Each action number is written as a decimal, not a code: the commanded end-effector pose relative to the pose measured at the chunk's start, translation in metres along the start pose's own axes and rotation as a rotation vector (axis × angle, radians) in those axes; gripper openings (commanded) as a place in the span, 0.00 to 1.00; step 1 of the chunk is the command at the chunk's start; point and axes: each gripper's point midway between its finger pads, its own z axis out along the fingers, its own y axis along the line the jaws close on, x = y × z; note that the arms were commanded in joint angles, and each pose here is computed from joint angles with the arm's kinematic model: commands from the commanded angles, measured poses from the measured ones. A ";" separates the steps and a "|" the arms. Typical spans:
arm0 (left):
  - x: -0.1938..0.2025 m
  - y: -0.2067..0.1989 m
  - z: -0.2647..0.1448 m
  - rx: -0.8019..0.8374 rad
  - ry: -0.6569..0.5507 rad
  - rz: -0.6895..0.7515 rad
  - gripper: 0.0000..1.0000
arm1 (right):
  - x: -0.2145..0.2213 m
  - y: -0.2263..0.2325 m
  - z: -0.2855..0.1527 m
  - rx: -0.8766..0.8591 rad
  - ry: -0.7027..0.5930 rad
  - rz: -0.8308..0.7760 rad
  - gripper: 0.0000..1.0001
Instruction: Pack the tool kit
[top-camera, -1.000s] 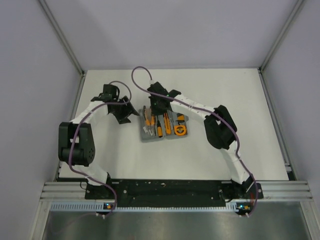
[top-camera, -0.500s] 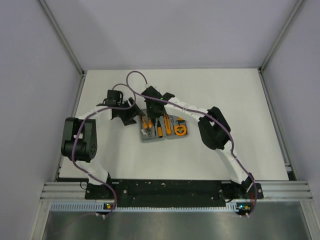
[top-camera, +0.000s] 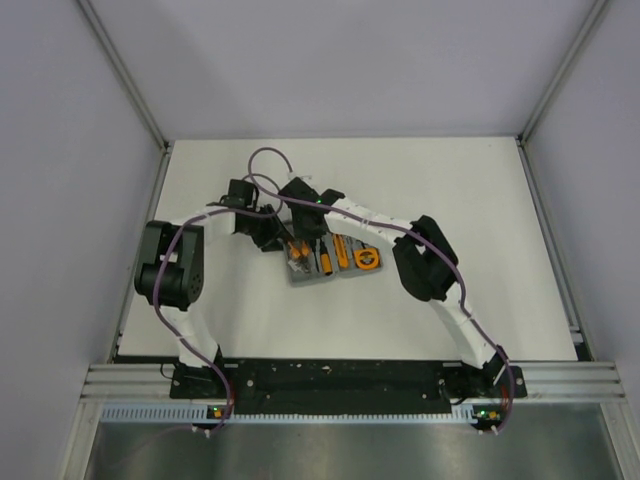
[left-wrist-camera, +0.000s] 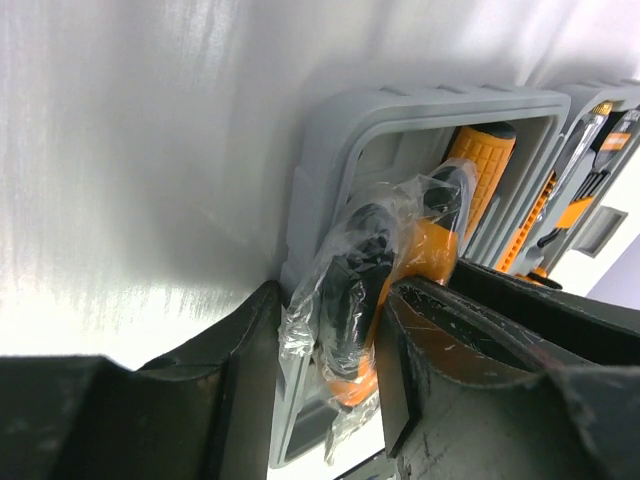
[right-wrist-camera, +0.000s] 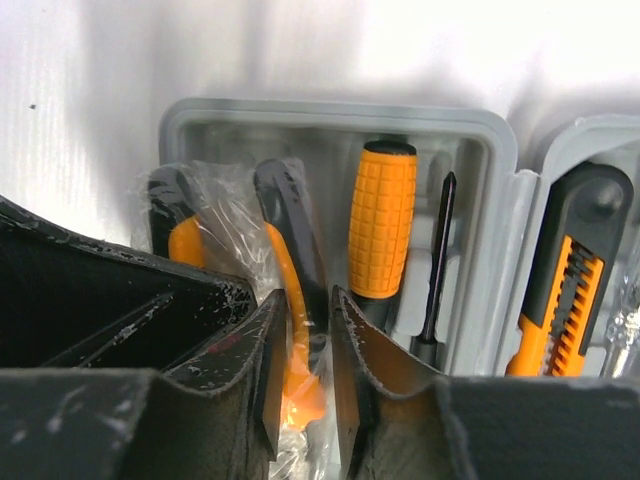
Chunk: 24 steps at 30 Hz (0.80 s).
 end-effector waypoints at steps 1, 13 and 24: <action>-0.005 -0.004 0.004 0.002 0.007 0.009 0.31 | -0.013 0.001 -0.018 0.017 -0.036 0.007 0.24; -0.020 -0.022 -0.019 0.003 -0.050 0.068 0.59 | -0.028 0.000 -0.043 0.007 -0.084 -0.001 0.31; -0.024 -0.015 -0.019 -0.044 -0.069 0.070 0.47 | -0.019 0.001 -0.031 0.002 -0.054 -0.029 0.29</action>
